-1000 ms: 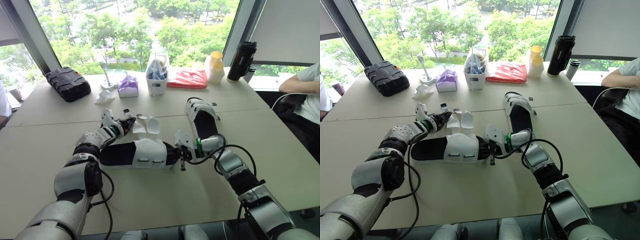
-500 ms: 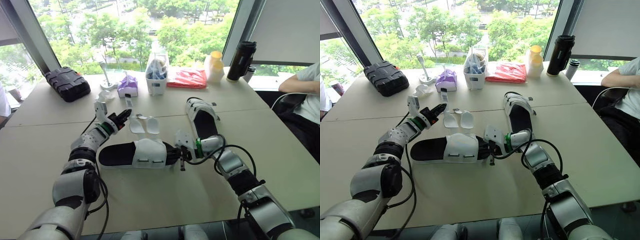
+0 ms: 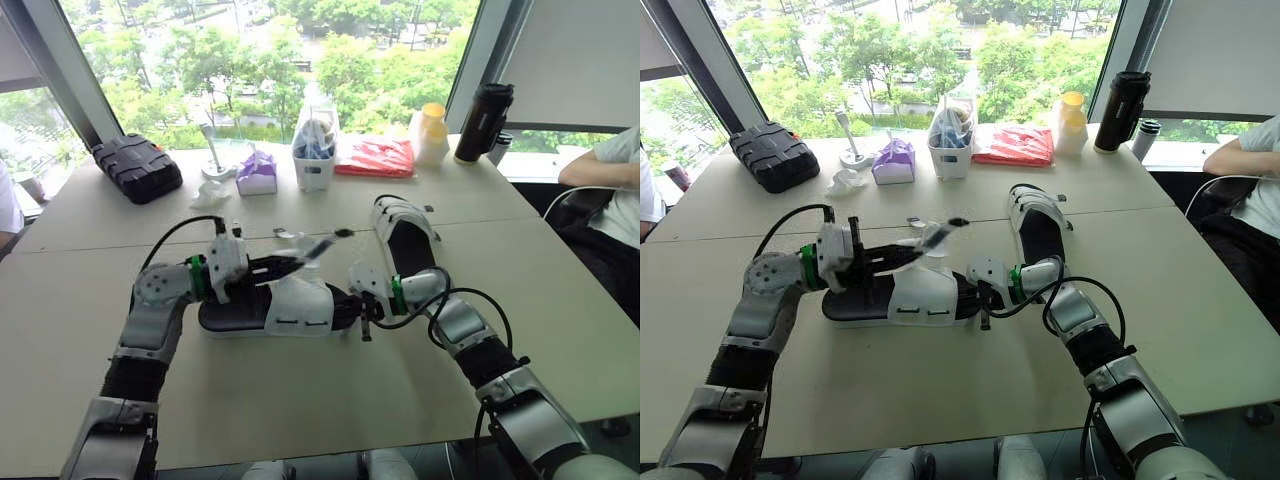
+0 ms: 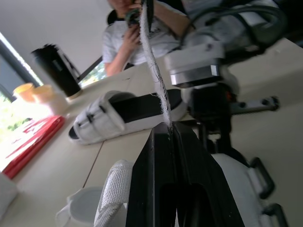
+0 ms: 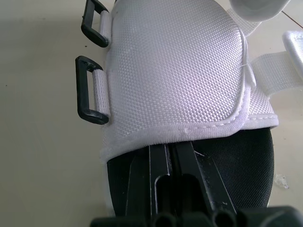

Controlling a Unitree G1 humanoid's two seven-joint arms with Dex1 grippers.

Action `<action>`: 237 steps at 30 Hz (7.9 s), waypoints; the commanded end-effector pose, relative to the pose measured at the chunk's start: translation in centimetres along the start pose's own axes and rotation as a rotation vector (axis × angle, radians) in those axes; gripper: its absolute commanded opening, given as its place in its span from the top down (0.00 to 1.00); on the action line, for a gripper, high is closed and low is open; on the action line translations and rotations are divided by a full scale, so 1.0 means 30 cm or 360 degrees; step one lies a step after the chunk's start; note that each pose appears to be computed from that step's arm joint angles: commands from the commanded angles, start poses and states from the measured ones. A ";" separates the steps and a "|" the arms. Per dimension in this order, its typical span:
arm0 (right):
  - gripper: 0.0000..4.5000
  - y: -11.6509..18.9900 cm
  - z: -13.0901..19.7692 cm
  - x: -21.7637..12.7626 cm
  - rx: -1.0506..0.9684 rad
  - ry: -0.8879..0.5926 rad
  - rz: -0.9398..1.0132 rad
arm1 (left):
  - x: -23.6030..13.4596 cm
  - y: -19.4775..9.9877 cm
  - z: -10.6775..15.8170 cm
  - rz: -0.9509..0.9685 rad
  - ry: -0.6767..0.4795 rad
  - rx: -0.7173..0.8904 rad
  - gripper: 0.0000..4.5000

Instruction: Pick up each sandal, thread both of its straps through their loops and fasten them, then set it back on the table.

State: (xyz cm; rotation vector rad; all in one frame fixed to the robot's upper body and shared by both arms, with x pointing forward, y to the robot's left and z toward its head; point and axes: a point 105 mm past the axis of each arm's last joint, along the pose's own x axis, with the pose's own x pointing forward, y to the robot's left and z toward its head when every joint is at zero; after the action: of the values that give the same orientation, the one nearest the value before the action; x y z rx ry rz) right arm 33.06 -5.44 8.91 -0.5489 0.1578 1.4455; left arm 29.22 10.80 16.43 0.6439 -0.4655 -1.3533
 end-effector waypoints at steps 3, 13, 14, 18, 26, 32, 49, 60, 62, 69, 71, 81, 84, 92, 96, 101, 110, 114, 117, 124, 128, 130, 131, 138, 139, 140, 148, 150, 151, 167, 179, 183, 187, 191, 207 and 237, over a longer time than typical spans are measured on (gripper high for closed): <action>1.00 0.024 -0.057 0.017 0.0041 0.0111 0.0066 | -0.040 -0.106 0.033 -0.0291 -0.0036 0.0464 1.00; 1.00 0.017 -0.061 0.024 0.0019 0.0122 0.0077 | -0.106 -0.217 -0.026 -0.0575 0.0067 0.0508 0.61; 1.00 0.016 -0.061 0.025 0.0017 0.0123 0.0079 | -0.109 -0.218 -0.028 -0.0572 0.0070 0.0509 0.51; 1.00 0.016 -0.062 0.027 0.0010 0.0126 0.0083 | -0.136 -0.218 -0.045 -0.0517 0.0137 0.0429 0.06; 1.00 0.026 -0.060 0.032 0.0014 0.0111 0.0103 | -0.288 -0.281 -0.104 0.0075 0.0401 -0.1025 0.00; 1.00 0.034 -0.066 0.030 0.0012 0.0125 0.0117 | -0.269 -0.368 -0.045 0.0230 0.0238 -0.1983 0.00; 1.00 0.050 -0.062 0.024 0.0036 0.0131 0.0114 | -0.045 -0.390 -0.081 0.0304 0.0092 -0.2405 0.06; 1.00 0.055 -0.062 0.025 0.0037 0.0136 0.0107 | -0.058 -0.359 -0.072 0.0350 0.0054 -0.2430 1.00; 1.00 0.056 -0.063 0.026 0.0037 0.0137 0.0110 | -0.071 -0.342 -0.056 0.0346 0.0029 -0.2419 1.00; 1.00 0.056 -0.063 0.027 0.0038 0.0140 0.0115 | -0.121 -0.198 0.054 0.0233 -0.0288 -0.2383 1.00; 1.00 0.055 -0.064 0.027 0.0037 0.0143 0.0115 | -0.123 -0.145 0.060 0.0251 -0.0320 -0.2318 1.00; 1.00 0.053 -0.059 0.032 0.0023 0.0142 0.0111 | -0.034 0.018 -0.038 0.0333 -0.0355 -0.2124 1.00; 1.00 0.052 -0.056 0.033 0.0023 0.0140 0.0106 | -0.010 0.002 -0.065 0.0285 -0.0333 -0.2149 1.00; 1.00 0.054 -0.061 0.028 0.0020 0.0149 0.0099 | -0.029 -0.023 -0.095 0.0224 -0.0267 -0.2178 1.00; 1.00 0.056 -0.060 0.028 0.0018 0.0149 0.0100 | -0.044 -0.039 -0.109 0.0199 -0.0213 -0.2167 1.00; 1.00 0.058 -0.060 0.031 0.0014 0.0148 0.0104 | -0.042 -0.061 -0.119 0.0123 -0.0141 -0.2102 1.00; 1.00 0.061 -0.059 0.031 0.0018 0.0146 0.0105 | -0.028 -0.093 -0.124 0.0032 -0.0076 -0.1855 1.00; 1.00 0.061 -0.059 0.032 0.0020 0.0146 0.0103 | -0.032 -0.121 -0.127 -0.0014 -0.0030 -0.1823 1.00; 1.00 0.061 -0.059 0.034 0.0020 0.0145 0.0103 | -0.057 -0.125 -0.138 0.0026 -0.0003 -0.1853 1.00; 1.00 0.062 -0.058 0.038 0.0018 0.0140 0.0107 | -0.114 -0.092 -0.092 0.0170 -0.0084 -0.1854 0.38; 1.00 0.062 -0.058 0.038 0.0019 0.0141 0.0109 | -0.171 -0.103 -0.045 0.0214 -0.0076 -0.1860 0.05; 1.00 0.062 -0.059 0.037 0.0018 0.0142 0.0109 | -0.187 -0.119 -0.033 0.0211 -0.0052 -0.1858 0.05; 1.00 0.061 -0.059 0.037 0.0019 0.0142 0.0108 | -0.197 -0.135 -0.024 0.0205 -0.0039 -0.1869 0.05; 1.00 0.057 -0.057 0.041 0.0015 0.0136 0.0104 | -0.201 -0.294 -0.023 0.0137 0.0100 -0.1912 0.05; 1.00 0.056 -0.056 0.041 0.0016 0.0135 0.0105 | -0.196 -0.300 -0.033 0.0158 0.0101 -0.1902 0.05; 1.00 0.056 -0.056 0.042 0.0016 0.0134 0.0105 | -0.191 -0.303 -0.045 0.0184 0.0101 -0.1887 0.05; 1.00 0.058 -0.057 0.037 0.0017 0.0137 0.0103 | -0.153 -0.298 -0.098 0.0286 0.0093 -0.1717 0.05; 1.00 0.060 -0.058 0.036 0.0018 0.0139 0.0105 | -0.149 -0.293 -0.106 0.0293 0.0098 -0.1669 0.05; 1.00 0.062 -0.059 0.035 0.0018 0.0142 0.0107 | -0.146 -0.287 -0.112 0.0307 0.0097 -0.1646 0.05; 1.00 0.067 -0.055 0.041 0.0014 0.0139 0.0115 | -0.037 -0.277 -0.133 0.0212 0.0025 -0.1591 0.16; 1.00 0.070 -0.058 0.041 0.0019 0.0137 0.0111 | -0.072 -0.416 -0.131 0.0041 0.0208 -0.1800 0.99; 1.00 0.070 -0.058 0.042 0.0023 0.0135 0.0114 | -0.115 -0.519 -0.086 -0.0143 0.0311 -0.1906 0.99; 1.00 0.066 -0.056 0.044 0.0018 0.0135 0.0118 | -0.140 -0.576 -0.031 -0.0327 0.0358 -0.1926 0.99; 1.00 0.063 -0.055 0.046 0.0012 0.0135 0.0121 | -0.148 -0.579 0.003 -0.0434 0.0396 -0.1825 0.99; 1.00 0.064 -0.053 0.054 0.0004 0.0128 0.0125 | -0.105 -0.198 0.019 0.0133 0.0055 -0.1676 0.99; 1.00 0.070 -0.058 0.055 -0.0004 0.0140 0.0115 | -0.130 0.065 -0.157 0.1066 -0.0376 -0.2359 0.02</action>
State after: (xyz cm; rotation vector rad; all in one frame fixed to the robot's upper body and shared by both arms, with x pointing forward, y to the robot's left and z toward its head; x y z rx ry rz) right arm 32.39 -3.96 8.85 -0.6023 0.1284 1.4768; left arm 32.62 14.87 13.78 -0.8580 0.2557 -0.8204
